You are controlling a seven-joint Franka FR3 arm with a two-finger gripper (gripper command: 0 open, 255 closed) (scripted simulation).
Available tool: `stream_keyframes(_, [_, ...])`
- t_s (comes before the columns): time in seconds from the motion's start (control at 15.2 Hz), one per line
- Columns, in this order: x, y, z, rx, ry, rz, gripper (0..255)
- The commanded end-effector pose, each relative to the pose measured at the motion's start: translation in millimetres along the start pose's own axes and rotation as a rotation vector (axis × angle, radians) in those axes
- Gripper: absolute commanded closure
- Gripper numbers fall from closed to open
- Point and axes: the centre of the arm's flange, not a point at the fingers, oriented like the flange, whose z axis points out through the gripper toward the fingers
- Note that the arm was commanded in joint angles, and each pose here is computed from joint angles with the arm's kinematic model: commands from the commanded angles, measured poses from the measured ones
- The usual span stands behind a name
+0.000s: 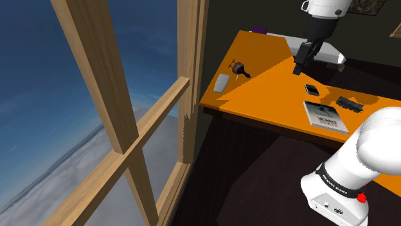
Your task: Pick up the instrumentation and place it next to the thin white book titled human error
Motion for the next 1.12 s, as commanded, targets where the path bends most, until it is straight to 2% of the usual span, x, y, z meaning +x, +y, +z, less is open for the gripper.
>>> stream_keyframes(0.0, [0.0,0.0,0.0,0.0,0.0,0.0,0])
stream_keyframes(0.53, [89.7,-24.4,45.0,0.03,0.003,0.271,0])
stream_keyframes(1.06, [182.9,-25.3,89.4,0.06,0.006,0.541,0])
